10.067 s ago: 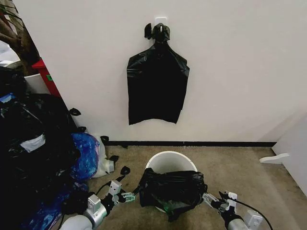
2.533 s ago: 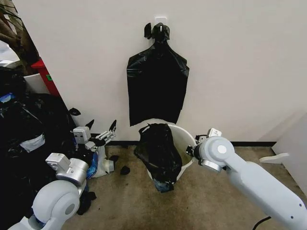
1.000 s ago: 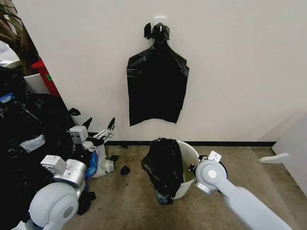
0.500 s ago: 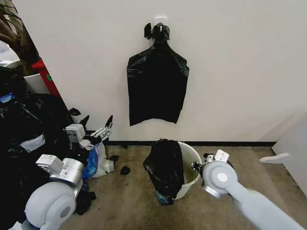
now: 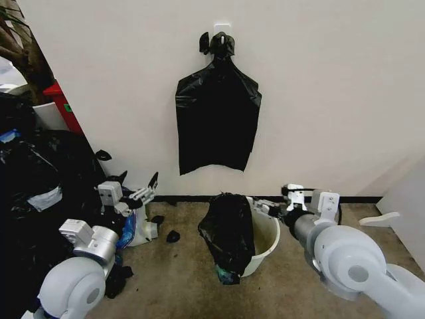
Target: Place the garbage bag over the trash bin.
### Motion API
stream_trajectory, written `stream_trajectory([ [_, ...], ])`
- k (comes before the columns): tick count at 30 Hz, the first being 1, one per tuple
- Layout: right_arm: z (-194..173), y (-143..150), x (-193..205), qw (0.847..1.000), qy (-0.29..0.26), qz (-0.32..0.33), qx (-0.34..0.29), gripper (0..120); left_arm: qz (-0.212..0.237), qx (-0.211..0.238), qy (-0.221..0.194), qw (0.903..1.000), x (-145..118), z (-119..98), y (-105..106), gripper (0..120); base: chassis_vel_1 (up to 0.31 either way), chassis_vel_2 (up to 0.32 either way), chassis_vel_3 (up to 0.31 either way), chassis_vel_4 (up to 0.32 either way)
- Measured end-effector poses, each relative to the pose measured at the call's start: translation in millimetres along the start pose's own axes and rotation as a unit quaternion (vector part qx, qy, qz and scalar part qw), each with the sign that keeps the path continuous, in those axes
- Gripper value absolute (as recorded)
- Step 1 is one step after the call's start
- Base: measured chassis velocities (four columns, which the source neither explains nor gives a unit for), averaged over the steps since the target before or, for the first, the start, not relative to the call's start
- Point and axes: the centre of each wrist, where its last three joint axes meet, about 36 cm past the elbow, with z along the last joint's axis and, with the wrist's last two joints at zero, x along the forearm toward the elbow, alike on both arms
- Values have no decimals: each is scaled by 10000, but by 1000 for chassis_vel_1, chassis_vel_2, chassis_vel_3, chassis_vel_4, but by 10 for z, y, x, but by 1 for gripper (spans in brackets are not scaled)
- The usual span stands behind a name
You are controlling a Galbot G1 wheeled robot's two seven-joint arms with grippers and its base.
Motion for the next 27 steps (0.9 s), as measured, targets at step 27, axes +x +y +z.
stream_trajectory([
  [27,539,229,-1055,9961,699,524,-79,74,172,87,-39,9998,152,-1,-236,100,0,0,0,0],
])
